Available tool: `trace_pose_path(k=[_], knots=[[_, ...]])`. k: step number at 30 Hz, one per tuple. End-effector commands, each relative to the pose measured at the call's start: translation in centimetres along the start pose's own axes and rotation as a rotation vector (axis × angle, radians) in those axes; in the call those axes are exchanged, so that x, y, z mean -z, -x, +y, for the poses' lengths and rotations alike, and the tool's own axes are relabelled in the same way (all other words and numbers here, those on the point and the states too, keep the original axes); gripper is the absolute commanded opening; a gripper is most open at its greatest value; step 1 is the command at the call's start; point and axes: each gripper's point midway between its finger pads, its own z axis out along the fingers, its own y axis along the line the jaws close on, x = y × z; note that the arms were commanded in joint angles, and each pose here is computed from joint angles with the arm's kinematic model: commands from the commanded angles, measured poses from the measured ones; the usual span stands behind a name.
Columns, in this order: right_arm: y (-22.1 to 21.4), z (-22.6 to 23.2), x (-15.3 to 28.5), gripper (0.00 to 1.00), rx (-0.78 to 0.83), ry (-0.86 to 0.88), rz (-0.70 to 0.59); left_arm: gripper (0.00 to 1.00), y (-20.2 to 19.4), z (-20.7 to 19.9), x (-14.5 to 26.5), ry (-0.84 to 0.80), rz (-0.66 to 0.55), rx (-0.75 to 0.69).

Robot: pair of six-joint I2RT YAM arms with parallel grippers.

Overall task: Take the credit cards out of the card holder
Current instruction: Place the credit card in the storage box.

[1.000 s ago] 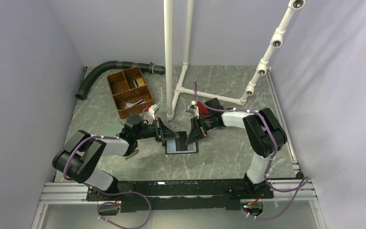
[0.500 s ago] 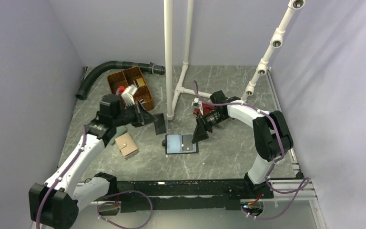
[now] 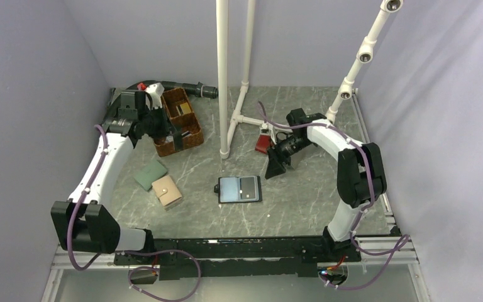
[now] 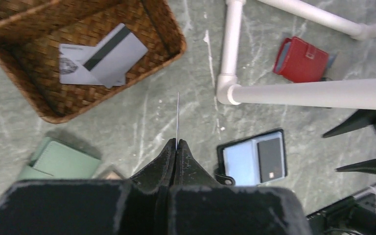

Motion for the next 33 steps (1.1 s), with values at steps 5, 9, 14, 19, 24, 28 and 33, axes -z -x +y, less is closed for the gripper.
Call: trace_pose_path(k=[5, 9, 14, 19, 24, 28, 33], knots=[[3.5, 0.6, 3.5, 0.64, 0.332, 0.019, -0.062, 0.0, 4.3, 3.3, 0.3, 0.115, -0.102, -0.228], [4.3, 0.2, 3.3, 0.64, 0.348, 0.015, -0.05, 0.0, 6.3, 3.0, 0.7, 0.065, -0.162, -0.183], [5.2, 0.1, 3.1, 0.64, 0.368, -0.02, -0.044, 0.0, 7.0, 4.2, 1.1, 0.019, -0.228, -0.046], [5.6, 0.7, 3.2, 0.64, 0.409, -0.018, -0.028, 0.0, 7.2, 5.7, 1.0, 0.036, -0.253, -0.024], [5.7, 1.0, 3.2, 0.64, 0.416, -0.013, -0.022, 0.0, 9.6, 9.4, 0.0, 0.098, -0.317, 0.032], [5.9, 1.1, 2.9, 0.64, 0.4, -0.018, -0.032, 0.0, 12.0, 11.7, -2.4, 0.054, -0.376, 0.19], [6.1, 1.2, 2.7, 0.64, 0.377, -0.034, -0.053, 0.0, 13.9, 13.7, -6.0, 0.019, -0.385, 0.282]])
